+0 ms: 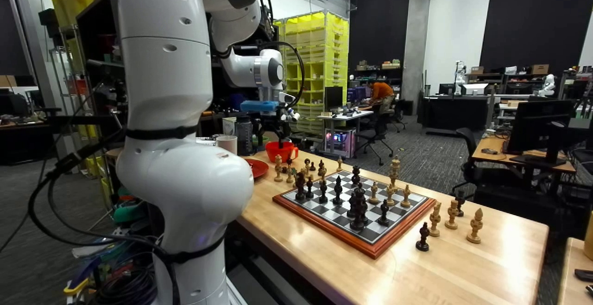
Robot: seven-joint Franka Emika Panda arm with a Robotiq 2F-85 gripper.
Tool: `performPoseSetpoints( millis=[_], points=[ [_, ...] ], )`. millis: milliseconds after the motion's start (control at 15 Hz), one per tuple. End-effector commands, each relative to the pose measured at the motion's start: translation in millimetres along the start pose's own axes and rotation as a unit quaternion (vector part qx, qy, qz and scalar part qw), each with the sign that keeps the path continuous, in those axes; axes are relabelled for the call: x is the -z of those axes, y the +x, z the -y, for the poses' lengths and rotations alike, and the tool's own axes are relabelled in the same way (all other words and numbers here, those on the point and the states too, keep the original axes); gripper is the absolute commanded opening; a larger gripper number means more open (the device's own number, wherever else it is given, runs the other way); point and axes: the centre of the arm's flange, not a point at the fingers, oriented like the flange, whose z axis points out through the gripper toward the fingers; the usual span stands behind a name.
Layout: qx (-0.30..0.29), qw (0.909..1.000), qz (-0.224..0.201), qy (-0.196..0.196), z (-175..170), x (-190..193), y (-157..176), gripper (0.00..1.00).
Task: Move the black bishop to the right, pick up two of the beige chess pieces and put them on the chess board
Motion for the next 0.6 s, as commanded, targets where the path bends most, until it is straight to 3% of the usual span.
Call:
performPoseSetpoints(
  millis=[0, 533],
  points=[
    [-0.013, 0.9999, -0.005, -0.005, 0, 0, 33, 1.00],
    [-0.012, 0.9999, 0.000, -0.005, -9, -8, 26, 1.00]
  ],
)
